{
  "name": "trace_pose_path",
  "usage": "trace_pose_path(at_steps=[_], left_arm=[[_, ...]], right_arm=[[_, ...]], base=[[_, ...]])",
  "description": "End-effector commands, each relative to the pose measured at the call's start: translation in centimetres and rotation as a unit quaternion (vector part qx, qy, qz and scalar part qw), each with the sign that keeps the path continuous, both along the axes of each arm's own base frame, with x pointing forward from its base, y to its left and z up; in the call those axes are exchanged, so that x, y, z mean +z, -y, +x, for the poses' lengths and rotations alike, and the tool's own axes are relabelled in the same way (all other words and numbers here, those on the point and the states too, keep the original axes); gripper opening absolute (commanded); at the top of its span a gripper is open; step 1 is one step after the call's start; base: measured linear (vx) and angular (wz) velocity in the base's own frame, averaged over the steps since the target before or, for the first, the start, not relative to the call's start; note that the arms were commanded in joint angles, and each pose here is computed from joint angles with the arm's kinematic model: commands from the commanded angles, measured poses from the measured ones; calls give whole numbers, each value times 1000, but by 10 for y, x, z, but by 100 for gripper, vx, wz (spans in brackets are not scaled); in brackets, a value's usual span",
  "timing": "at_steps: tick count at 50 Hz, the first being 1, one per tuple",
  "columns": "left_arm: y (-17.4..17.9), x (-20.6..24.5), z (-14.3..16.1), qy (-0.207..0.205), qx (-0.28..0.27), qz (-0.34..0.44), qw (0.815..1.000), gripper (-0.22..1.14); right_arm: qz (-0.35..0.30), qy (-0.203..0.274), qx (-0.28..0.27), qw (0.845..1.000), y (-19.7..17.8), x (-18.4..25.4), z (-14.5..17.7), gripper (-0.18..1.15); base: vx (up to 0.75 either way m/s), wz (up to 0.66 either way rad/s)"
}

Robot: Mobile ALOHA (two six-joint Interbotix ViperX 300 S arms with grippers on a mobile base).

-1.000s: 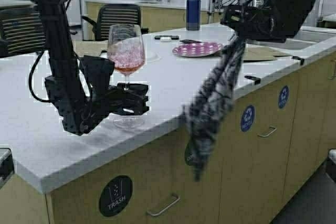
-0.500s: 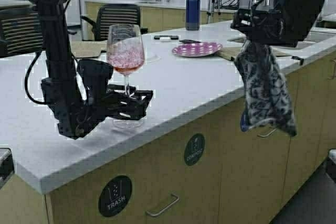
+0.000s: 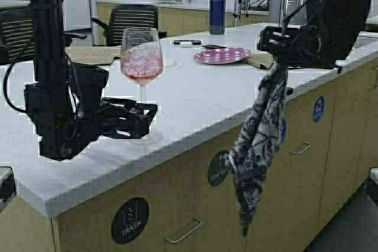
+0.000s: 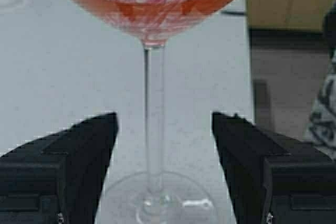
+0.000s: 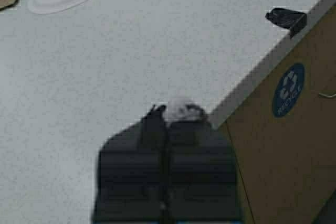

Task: Get the cloth and wipe up the spill under the wine glass

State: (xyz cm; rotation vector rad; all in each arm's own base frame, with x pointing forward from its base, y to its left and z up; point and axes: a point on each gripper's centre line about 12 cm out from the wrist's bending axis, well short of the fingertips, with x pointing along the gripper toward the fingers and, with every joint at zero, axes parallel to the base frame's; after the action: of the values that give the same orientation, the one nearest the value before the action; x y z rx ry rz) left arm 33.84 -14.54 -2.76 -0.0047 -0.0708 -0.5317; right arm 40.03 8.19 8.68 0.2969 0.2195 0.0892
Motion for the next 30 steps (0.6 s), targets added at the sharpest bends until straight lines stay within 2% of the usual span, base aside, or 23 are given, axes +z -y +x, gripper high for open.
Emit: trace_pose_path(at_steps=[1, 13, 22, 30], left_arm=[[-3, 18, -9, 5, 1, -4, 1000, 91], [-14, 40, -39, -19, 3, 3, 1000, 91], [-22, 66, -55, -20, 10, -5, 1000, 91], [-24, 88, -59, -18, 11, -28, 999, 91]], right_arm=[[-5, 15, 13, 1000, -3, 10, -7, 6], [-33, 16, 86, 996, -23, 26, -25, 6], [-45, -2, 104, 994, -32, 52, -27, 6], [-47, 10, 107, 993, -33, 85, -27, 6]], base=[[0, 0], [0, 0], [0, 0], [0, 0]])
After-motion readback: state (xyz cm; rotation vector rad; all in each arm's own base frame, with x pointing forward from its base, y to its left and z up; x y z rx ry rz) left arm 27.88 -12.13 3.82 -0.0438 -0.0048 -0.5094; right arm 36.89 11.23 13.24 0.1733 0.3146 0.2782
